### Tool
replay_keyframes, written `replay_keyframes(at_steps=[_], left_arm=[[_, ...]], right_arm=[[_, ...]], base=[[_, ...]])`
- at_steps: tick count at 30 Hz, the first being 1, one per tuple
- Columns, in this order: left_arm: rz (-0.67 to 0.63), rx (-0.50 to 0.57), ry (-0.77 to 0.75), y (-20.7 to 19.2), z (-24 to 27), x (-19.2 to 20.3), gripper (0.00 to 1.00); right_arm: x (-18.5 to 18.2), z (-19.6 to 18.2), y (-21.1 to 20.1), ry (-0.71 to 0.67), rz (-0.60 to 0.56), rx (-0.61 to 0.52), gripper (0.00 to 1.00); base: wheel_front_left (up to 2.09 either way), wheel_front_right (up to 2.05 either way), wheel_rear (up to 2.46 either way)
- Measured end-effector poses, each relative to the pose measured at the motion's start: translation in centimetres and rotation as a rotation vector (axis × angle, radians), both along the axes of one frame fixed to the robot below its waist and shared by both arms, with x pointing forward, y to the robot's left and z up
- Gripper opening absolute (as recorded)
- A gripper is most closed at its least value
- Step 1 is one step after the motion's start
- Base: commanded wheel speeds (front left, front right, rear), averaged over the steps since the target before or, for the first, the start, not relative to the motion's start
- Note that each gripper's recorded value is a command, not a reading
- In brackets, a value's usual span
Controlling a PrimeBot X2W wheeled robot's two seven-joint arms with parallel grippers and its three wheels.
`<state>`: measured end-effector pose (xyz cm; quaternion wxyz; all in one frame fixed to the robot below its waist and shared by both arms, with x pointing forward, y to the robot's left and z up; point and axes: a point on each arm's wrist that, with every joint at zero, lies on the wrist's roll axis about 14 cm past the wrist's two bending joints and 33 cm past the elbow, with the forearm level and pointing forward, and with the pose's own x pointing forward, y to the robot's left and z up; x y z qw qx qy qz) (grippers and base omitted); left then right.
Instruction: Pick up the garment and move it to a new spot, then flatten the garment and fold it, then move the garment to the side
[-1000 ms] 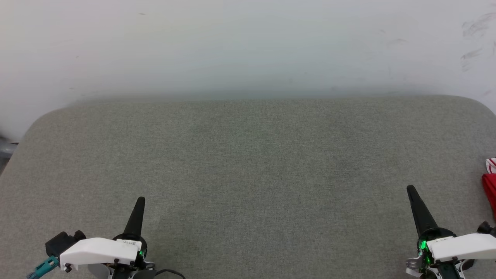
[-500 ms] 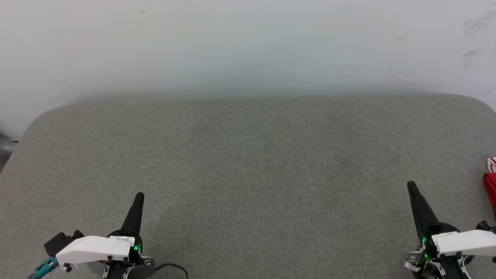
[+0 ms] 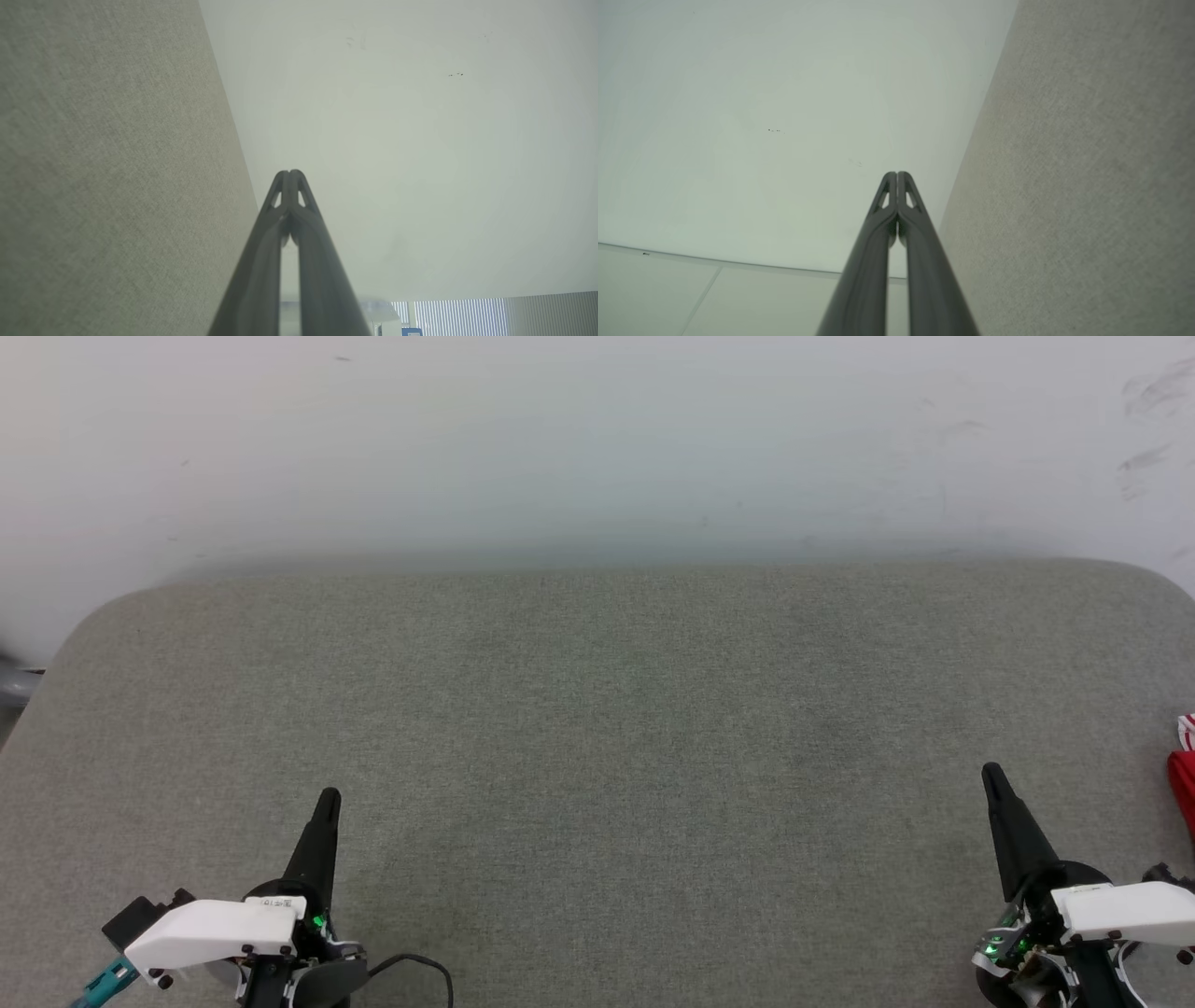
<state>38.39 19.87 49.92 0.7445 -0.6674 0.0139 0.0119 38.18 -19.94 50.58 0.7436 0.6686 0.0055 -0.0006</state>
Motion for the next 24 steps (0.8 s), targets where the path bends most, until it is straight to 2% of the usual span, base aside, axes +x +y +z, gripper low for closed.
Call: replay_keyframes(at_steps=[16, 24], left_arm=[[0.003, -0.11, -0.026, 0.15, 0.52, 0.39, 0.0], [0.004, -0.112, -0.029, 0.16, 0.56, 0.41, 0.0]], right_arm=[[0.5, -0.28, -0.1, 0.005, -0.009, 0.107, 0.0], [0.55, -0.2, -0.12, 0.002, -0.01, 0.108, 0.0]], base=[[0.0, 0.0, 0.0], [0.0, 0.0, 0.0]])
